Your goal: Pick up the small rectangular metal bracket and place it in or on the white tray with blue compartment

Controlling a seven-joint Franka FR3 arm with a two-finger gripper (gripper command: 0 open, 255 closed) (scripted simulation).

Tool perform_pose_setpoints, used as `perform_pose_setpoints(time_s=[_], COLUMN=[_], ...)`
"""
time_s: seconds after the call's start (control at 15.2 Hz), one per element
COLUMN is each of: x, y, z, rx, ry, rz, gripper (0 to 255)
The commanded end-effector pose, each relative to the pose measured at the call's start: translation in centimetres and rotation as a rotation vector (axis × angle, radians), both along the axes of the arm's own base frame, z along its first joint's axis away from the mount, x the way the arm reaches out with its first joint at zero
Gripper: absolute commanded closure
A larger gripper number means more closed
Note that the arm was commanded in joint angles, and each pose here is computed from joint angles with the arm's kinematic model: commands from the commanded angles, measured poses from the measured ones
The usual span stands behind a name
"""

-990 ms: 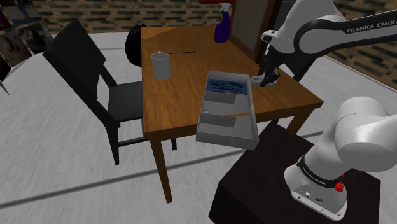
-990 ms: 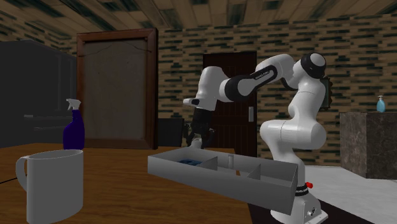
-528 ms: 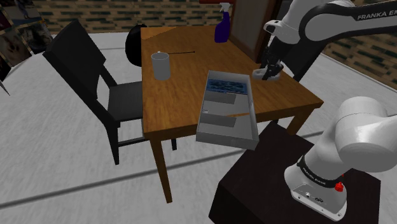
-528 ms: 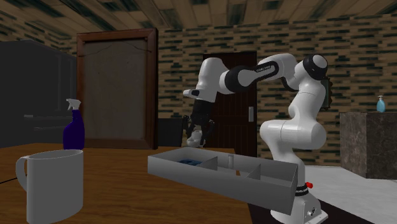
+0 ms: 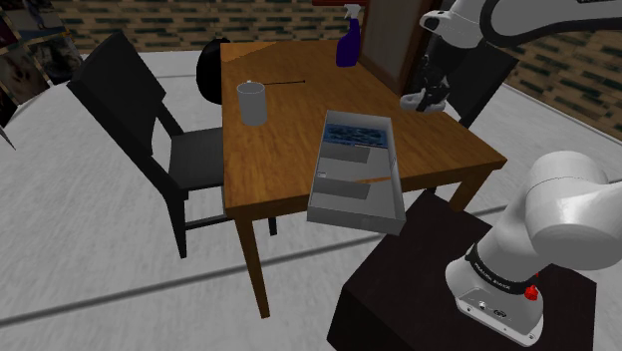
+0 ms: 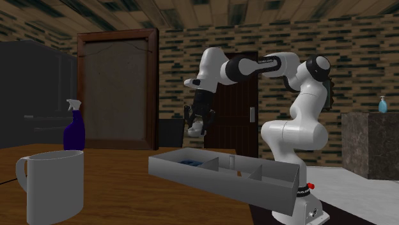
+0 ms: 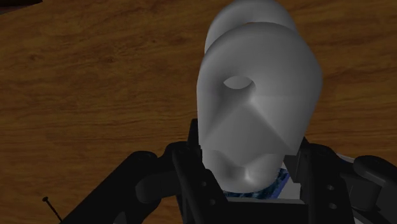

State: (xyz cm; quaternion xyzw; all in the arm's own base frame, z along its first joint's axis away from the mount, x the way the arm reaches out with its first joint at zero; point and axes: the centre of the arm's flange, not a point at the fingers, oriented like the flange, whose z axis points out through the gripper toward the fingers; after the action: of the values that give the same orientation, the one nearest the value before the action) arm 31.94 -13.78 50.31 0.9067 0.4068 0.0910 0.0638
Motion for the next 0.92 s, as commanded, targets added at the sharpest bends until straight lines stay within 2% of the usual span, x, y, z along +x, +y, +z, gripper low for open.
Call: perform_pose_setpoints(time_s=[0.0,0.53,0.86], x=[0.1,0.1,0.6], y=[0.1,0.1,6.7], z=[1.0,4.7,4.9], rx=[0.000,0.000,0.000], ry=[0.000,0.000,0.000], rz=[0.000,0.000,0.000], gripper=[255,255,255])
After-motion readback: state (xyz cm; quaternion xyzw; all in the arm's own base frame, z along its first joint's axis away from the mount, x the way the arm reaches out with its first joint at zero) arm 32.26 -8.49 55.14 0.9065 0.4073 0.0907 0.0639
